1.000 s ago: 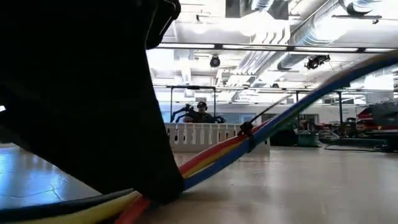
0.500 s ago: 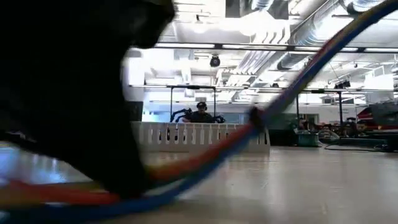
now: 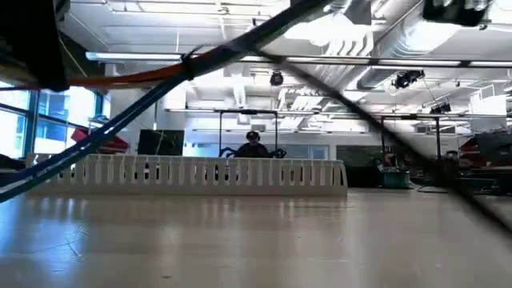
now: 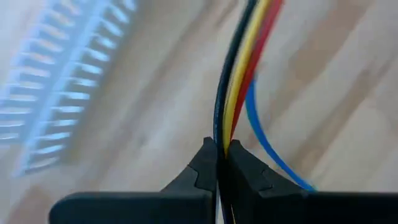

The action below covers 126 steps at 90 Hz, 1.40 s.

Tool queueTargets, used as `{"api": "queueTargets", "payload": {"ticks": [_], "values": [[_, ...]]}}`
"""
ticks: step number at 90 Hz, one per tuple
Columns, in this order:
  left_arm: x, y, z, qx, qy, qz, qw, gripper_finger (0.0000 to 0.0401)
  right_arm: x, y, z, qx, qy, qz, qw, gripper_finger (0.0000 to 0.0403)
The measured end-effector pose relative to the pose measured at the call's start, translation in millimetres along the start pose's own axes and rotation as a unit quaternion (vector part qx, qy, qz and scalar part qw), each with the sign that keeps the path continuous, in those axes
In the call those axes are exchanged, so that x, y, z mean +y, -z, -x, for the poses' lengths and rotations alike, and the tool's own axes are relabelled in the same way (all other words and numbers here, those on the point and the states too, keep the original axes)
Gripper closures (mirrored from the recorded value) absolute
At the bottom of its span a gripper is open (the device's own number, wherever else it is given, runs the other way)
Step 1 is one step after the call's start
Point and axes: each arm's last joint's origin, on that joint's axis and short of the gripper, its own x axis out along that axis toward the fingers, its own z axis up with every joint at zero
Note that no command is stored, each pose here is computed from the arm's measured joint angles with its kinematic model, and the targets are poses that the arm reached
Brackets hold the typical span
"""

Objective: Ziptie cables
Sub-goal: Put ziptied cables in a white cable duct

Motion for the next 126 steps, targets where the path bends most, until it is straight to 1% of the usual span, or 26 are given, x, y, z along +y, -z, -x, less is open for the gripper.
{"api": "queueTargets", "payload": {"ticks": [6,14,20,26,38,50,63,71,80,90,102,108,114,121,126], "values": [[1.4,-3.8,3.1,-0.025,0.004,0.003,1.0,0.0401,-1.7,-6.4,-0.6,0.002,-0.015,0.005,1.0,0.038],[-2.9,-8.8,-1.0,-0.048,0.017,0.01,0.999,0.0401,-6.3,-10.1,-1.2,0.017,-0.017,0.012,1.0,0.038],[-10.2,-11.4,-11.4,-0.062,0.043,0.022,0.997,0.04,-9.0,-10.2,-1.3,0.036,-0.018,0.014,0.999,0.038],[-20.7,-10.1,-26.6,-0.069,0.081,0.033,0.994,0.0399,-12.3,-6.7,-4.2,0.064,-0.009,0.013,0.998,0.038],[-34.9,-6.8,-61.7,-0.084,0.129,0.057,0.986,0.0399,-20.8,7.7,-4.6,0.124,0.042,0.0,0.991,0.038],[-45.0,-8.0,-96.7,-0.09,0.148,0.067,0.983,0.0399,-27.6,20.7,0.2,0.172,0.097,-0.014,0.98,0.038],[-51.7,-12.3,-118.1,-0.075,0.167,0.061,0.981,0.0398,-27.8,26.6,2.3,0.191,0.108,-0.018,0.975,0.038],[-51.2,-17.2,-120.3,-0.055,0.183,0.053,0.98,0.0376,-27.4,27.1,2.4,0.191,0.109,-0.022,0.975,0.038],[-47.7,-24.6,-113.2,-0.056,0.193,0.059,0.978,0.0334,-27.0,27.6,2.5,0.191,0.109,-0.021,0.975,0.038],[-43.4,-36.1,-101.7,-0.083,0.201,0.065,0.974,0.0281,-26.9,27.7,2.5,0.19,0.11,-0.024,0.975,0.038],[-45.6,-50.3,-100.8,-0.147,0.21,0.065,0.965,0.0229,-24.6,25.9,3.6,0.181,0.101,-0.05,0.977,0.038],[-48.9,-56.4,-107.0,-0.171,0.216,0.062,0.959,0.0214,-22.1,22.8,6.3,0.168,0.087,-0.063,0.98,0.0381],[-50.4,-58.8,-119.3,-0.183,0.205,0.055,0.96,0.0206,-20.4,19.6,10.5,0.157,0.076,-0.077,0.982,0.0384],[-48.3,-60.5,-136.0,-0.174,0.187,0.053,0.965,0.0205,-18.7,15.5,17.2,0.144,0.061,-0.082,0.984,0.0387],[-44.9,-61.2,-147.0,-0.157,0.174,0.071,0.97,0.0205,-17.6,12.7,23.2,0.134,0.051,-0.091,0.986,0.0387]]}}
